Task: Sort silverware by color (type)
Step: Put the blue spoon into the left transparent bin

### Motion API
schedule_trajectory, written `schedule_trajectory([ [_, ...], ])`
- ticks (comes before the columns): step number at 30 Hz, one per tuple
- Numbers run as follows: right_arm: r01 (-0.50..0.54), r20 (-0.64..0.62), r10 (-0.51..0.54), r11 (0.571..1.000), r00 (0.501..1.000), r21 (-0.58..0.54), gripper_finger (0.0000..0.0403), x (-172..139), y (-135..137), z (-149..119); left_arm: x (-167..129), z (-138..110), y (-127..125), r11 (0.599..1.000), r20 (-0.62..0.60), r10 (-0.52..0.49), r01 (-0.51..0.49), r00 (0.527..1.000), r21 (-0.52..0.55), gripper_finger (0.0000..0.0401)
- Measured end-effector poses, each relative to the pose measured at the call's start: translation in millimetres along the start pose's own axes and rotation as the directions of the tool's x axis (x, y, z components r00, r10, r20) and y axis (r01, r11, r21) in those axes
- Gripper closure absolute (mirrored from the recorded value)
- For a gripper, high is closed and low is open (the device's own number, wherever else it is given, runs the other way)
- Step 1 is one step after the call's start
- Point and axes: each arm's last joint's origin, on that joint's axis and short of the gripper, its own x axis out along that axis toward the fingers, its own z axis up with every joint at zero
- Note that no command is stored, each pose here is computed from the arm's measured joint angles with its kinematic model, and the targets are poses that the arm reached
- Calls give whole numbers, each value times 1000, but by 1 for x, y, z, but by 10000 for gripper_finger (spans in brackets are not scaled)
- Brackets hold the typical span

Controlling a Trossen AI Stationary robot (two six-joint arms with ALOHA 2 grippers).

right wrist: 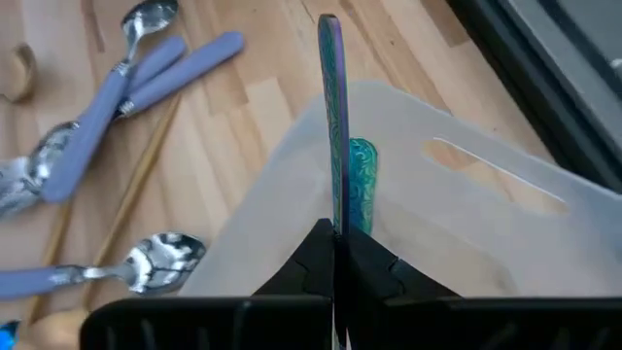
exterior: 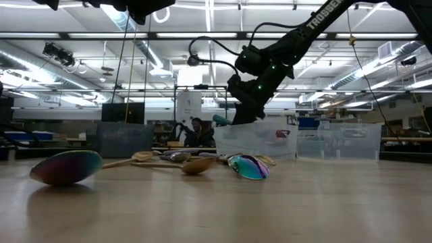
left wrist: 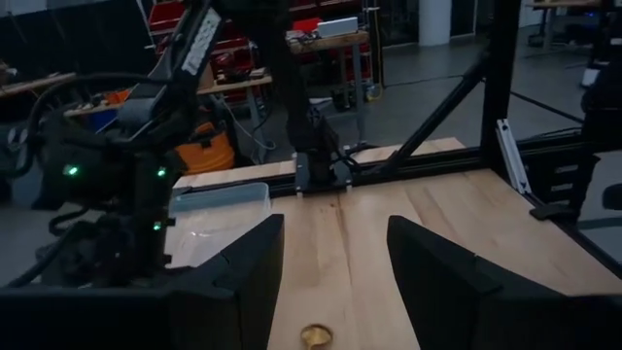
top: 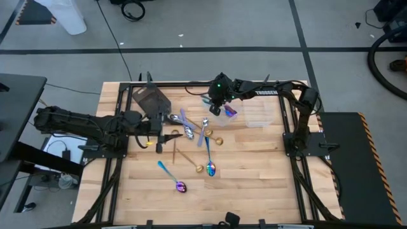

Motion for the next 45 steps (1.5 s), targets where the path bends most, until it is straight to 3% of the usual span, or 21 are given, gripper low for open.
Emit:
schedule_trajectory([
  [16,-15,-9,15,1000,1000,18,323,0,-3,-1,0,0,-2,999,-1,-11,11,1000,30,209],
  [29,1,-10,-1,1000,1000,-19,320,-7,-2,2,-1,-10,-6,992,-105,-37,49,994,115,209],
  [33,1,-31,-1,1000,1000,-15,321,-26,-1,14,-4,-19,-9,997,-200,-72,75,977,5,209],
  [37,-10,2,10,1000,1000,3,320,-47,3,26,-10,-32,-15,990,-345,-121,89,931,-107,209],
  [45,-182,42,182,983,982,9,322,-61,25,32,-13,-42,-15,950,-439,-118,-27,891,-310,209],
])
